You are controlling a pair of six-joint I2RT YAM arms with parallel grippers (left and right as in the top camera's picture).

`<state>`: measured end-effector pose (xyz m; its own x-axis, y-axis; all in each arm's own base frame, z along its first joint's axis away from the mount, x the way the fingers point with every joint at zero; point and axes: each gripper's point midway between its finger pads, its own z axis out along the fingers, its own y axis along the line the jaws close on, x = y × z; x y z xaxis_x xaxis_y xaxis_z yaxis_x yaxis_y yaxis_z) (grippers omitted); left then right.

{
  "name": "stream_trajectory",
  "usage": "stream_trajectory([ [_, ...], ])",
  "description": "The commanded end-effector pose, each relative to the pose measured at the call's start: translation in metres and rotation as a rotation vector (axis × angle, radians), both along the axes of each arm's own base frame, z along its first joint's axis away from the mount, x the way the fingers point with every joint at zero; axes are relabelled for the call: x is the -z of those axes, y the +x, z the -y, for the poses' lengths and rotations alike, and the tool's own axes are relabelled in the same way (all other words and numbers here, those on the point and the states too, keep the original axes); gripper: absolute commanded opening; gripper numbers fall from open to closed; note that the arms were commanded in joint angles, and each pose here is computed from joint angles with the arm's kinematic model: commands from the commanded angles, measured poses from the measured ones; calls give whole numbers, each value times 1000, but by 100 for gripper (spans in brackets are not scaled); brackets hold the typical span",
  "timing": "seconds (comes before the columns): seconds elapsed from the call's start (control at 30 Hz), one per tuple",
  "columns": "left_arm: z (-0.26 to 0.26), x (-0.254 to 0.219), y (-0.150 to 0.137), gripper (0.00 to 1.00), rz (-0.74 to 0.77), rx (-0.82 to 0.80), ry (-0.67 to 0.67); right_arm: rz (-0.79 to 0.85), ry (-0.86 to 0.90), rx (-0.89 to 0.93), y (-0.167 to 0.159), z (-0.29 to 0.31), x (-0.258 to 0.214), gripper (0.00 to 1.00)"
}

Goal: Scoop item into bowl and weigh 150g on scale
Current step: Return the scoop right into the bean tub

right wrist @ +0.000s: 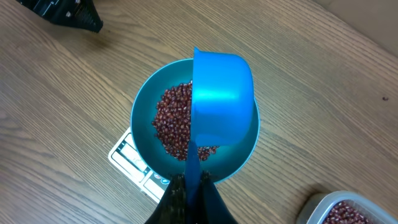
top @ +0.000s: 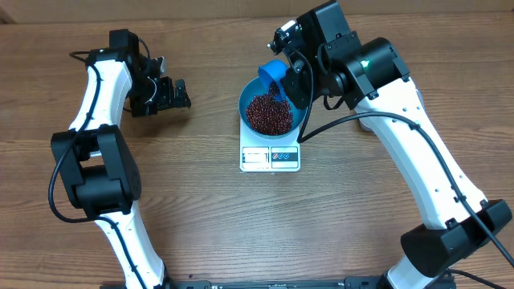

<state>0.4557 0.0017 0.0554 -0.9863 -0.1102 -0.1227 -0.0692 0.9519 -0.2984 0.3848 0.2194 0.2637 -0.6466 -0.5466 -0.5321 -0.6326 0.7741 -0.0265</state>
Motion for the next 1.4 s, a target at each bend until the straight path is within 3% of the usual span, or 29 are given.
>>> stream_trajectory([
  [0.0, 3, 2, 2, 100, 5, 21, 5, 58, -16, -41, 2, -3, -14, 4],
  [0.43, 3, 2, 2, 100, 5, 21, 5, 111, -91, -21, 6, -1, -15, 4],
  [0.53, 3, 2, 2, 100, 5, 21, 5, 96, -40, -86, -1, -17, -16, 4],
  [1.03, 3, 2, 2, 100, 5, 21, 5, 153, -132, -16, 6, -6, -18, 4],
  [1.1, 3, 2, 2, 100, 5, 21, 5, 136, -80, -103, -2, -23, -18, 4],
  [1.2, 3, 2, 2, 100, 5, 21, 5, 163, -155, -12, 6, -6, -18, 4],
  [1.37, 3, 2, 2, 100, 5, 21, 5, 125, -53, -22, 0, -22, -19, 4],
])
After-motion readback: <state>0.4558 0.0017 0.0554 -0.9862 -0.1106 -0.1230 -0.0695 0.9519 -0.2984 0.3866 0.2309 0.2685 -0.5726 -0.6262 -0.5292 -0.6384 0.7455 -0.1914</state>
